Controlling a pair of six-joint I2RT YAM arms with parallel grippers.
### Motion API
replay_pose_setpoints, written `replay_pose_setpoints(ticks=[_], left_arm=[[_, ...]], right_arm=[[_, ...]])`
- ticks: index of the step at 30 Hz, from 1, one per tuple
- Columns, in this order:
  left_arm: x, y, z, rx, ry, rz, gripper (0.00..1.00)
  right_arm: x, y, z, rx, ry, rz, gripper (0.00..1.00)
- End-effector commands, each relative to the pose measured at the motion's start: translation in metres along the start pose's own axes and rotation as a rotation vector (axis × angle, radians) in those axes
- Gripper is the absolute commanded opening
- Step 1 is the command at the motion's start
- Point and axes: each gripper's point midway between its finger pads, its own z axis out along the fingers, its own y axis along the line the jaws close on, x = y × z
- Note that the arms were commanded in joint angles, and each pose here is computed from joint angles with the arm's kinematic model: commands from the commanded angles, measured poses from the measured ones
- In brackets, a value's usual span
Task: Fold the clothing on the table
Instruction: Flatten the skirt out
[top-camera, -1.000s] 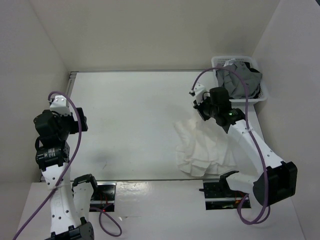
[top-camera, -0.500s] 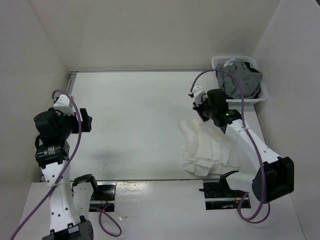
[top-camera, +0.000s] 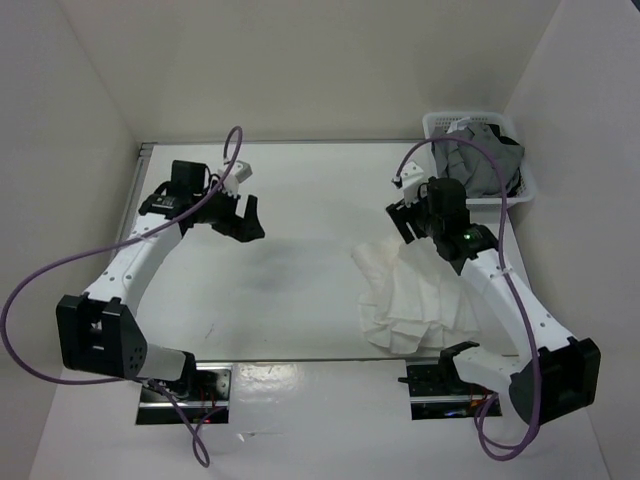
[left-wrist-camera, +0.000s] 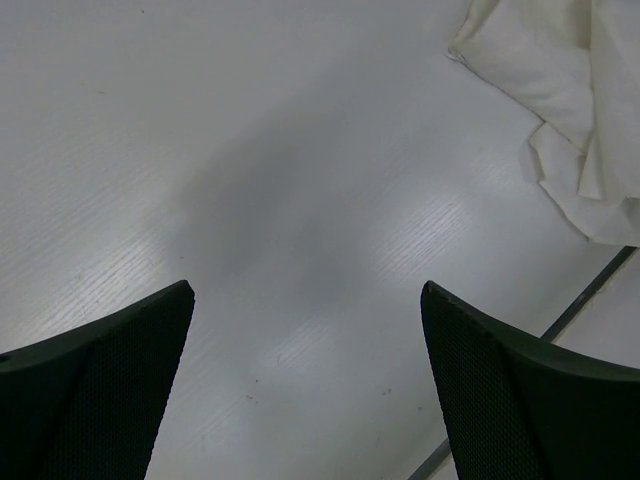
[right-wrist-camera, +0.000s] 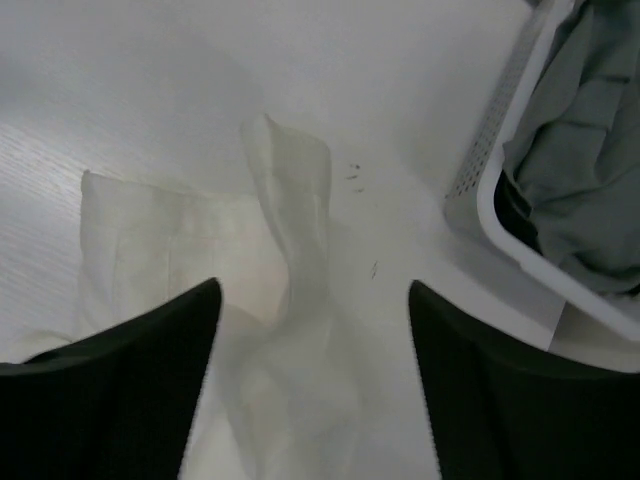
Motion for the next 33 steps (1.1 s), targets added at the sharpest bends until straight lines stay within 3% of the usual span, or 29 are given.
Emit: replay_pose_setpoints(ticks=[1,4,5,7,10,11,15,18,23,33], left_arm=[[0.0,0.006,0.007,-0.002,-0.006,0.03,1.0],[0.001,0.026,-0.013,-0.086,-0.028,-0.012,1.0],[-0.004,0.029,-0.024,-0.106,-0.052,-0.027,1.0],[-0.016,0.038,-0.057,-0.221,-0.12,-0.033,1.0],[-0.011,0.047,-0.102,-0.37,-0.208,-0.064,1.0],[-0.012,0.05,-0.122,-0.446,-0.257,-0.054,1.0],[0.012,0.061,-0.138,-0.55,-0.274,-0.096,1.0],[0.027,0.074,-0.137,-0.581,-0.255,-0.139,1.0],[0.03,0.081,-0.138,-0.595,-0.245,-0.161,1.0],[0.033,0.082,-0.139,-0.608,-0.249,-0.149,1.0]], right_arm=[[0.012,-0.025,0.008,0.146,0.067,0.03,0.88],[0.014,-0.048,0.007,0.293,0.132,0.057,0.94],[-0.007,-0.045,0.004,0.274,0.1,0.048,0.94],[-0.028,-0.019,0.003,0.154,0.067,0.019,0.94],[-0.064,0.054,-0.011,-0.061,-0.049,-0.089,0.94],[-0.062,0.093,-0.009,-0.149,-0.037,-0.154,0.94],[-0.016,0.164,0.018,-0.372,0.126,-0.264,0.91],[0.029,0.185,0.039,-0.419,0.266,-0.306,0.9],[0.065,0.19,0.065,-0.385,0.361,-0.34,0.9],[0.09,0.19,0.079,-0.347,0.421,-0.367,0.89]])
